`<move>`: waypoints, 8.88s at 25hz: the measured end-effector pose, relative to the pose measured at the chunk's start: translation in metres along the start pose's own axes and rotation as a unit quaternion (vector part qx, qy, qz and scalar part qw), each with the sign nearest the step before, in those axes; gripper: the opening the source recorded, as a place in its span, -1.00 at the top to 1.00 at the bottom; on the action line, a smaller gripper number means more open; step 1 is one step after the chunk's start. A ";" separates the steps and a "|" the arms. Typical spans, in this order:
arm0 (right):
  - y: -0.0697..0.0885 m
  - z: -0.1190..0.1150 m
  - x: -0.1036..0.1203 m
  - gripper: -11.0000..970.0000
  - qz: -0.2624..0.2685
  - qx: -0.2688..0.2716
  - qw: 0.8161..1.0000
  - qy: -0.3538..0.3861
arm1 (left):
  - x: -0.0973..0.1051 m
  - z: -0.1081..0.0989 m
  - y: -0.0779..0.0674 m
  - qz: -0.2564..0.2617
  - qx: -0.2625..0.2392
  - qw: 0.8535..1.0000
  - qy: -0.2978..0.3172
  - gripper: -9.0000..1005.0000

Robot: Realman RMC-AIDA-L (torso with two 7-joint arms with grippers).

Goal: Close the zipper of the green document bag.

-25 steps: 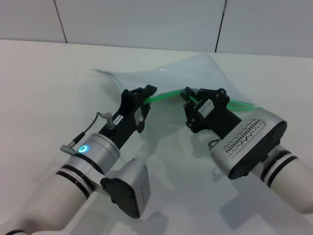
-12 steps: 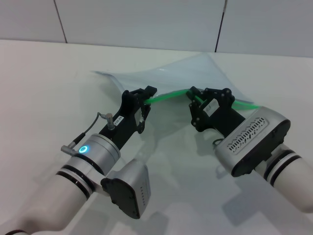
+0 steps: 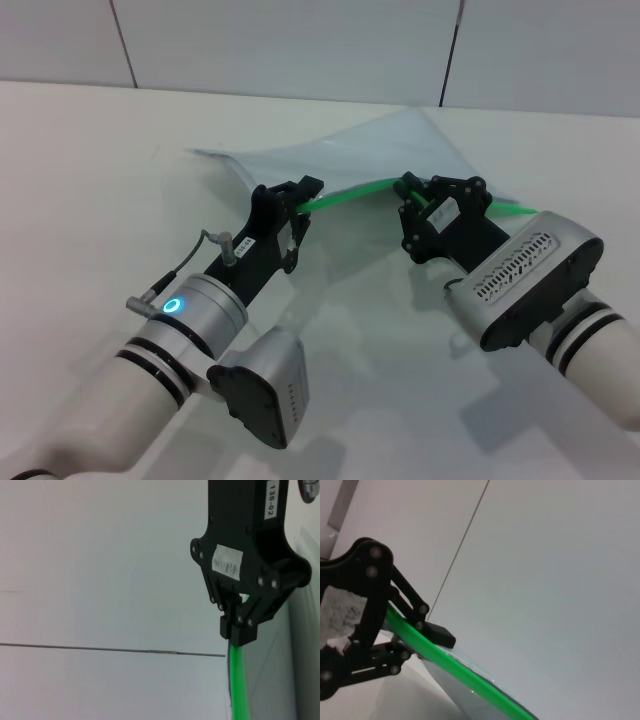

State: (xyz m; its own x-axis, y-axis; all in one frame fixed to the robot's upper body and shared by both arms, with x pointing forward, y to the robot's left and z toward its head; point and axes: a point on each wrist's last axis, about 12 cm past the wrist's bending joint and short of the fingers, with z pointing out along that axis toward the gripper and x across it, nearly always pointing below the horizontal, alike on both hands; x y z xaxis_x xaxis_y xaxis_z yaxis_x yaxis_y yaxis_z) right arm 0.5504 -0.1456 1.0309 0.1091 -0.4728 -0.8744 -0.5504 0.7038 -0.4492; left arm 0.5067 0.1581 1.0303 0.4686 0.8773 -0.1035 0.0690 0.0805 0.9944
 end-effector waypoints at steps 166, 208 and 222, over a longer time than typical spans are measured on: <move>-0.062 -0.030 0.060 -0.16 0.066 0.167 0.978 0.106 | -0.002 -0.001 0.006 -0.027 -0.031 0.999 -0.017 0.85; -0.053 -0.026 0.026 -0.70 0.221 0.256 0.941 0.018 | 0.062 -0.005 0.042 -0.385 -0.235 0.888 0.092 -0.49; -0.055 -0.024 0.024 -0.70 0.267 0.256 0.929 0.001 | 0.078 -0.008 0.044 -0.488 -0.270 0.825 0.093 -0.48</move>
State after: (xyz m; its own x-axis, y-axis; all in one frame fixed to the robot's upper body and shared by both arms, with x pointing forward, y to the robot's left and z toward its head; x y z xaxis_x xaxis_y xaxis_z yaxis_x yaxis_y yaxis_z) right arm 0.5638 -0.2080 1.0392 -0.0686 0.0148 -0.9975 -0.0595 0.9980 0.0189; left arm 0.5395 0.2341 1.0658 0.2744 0.3238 -0.9055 -0.0926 0.9461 0.3103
